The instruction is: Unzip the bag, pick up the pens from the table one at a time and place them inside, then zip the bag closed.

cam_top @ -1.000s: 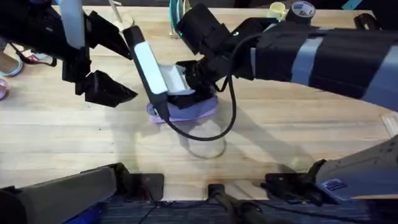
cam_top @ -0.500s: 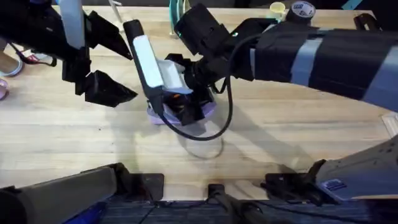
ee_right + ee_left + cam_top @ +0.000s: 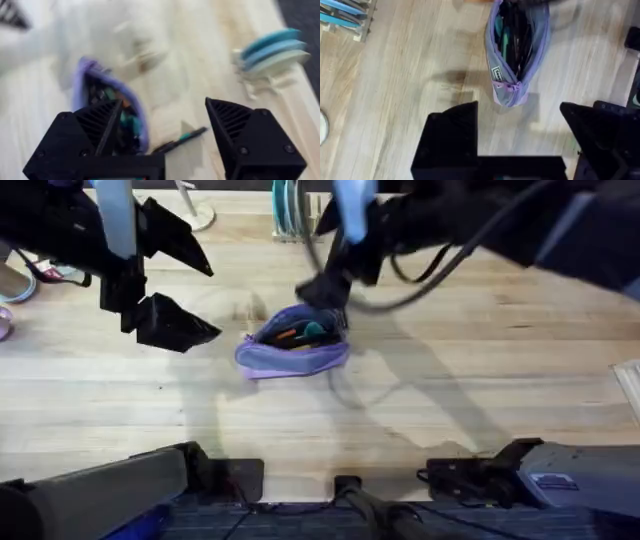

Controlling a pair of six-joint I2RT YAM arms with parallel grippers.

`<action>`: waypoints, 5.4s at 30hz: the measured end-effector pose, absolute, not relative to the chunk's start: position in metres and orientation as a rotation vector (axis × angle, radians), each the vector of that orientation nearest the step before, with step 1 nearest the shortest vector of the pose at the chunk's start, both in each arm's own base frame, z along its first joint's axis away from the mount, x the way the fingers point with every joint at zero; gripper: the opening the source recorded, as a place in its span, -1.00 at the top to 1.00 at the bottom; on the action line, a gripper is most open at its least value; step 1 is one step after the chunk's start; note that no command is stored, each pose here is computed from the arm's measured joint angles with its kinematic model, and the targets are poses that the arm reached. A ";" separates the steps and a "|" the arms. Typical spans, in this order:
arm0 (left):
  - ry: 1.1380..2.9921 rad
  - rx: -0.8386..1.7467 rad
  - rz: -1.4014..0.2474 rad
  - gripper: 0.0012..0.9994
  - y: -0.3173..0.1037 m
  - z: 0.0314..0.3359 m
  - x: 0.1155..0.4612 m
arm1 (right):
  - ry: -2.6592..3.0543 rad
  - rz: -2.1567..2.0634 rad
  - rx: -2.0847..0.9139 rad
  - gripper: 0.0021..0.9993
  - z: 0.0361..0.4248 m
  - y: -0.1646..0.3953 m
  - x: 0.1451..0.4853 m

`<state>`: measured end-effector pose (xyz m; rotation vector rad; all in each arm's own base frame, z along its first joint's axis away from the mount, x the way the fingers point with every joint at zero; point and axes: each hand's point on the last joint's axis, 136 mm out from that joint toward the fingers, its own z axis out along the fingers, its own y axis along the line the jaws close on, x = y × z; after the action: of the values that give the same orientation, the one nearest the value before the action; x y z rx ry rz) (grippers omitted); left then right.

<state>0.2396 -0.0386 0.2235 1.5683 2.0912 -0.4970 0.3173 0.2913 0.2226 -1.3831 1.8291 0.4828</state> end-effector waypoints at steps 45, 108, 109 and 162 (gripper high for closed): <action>2.089 1.569 -0.493 -0.99 -0.038 0.223 0.240 | 2.573 0.332 -0.176 -1.00 0.065 0.218 0.426; 2.087 1.570 -0.492 -0.99 -0.038 0.223 0.240 | 2.116 -0.112 -0.936 0.94 0.215 0.211 0.381; 2.088 1.570 -0.493 -0.99 -0.038 0.223 0.240 | 2.095 -0.077 -1.005 0.94 0.218 0.215 0.372; 2.087 1.571 -0.493 -0.99 -0.038 0.223 0.240 | 1.414 0.435 -2.117 0.94 0.107 0.368 0.250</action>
<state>0.2403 -0.0384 0.2235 1.5706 2.0874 -0.4925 0.2501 0.3678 0.1068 -2.1167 1.4140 0.4346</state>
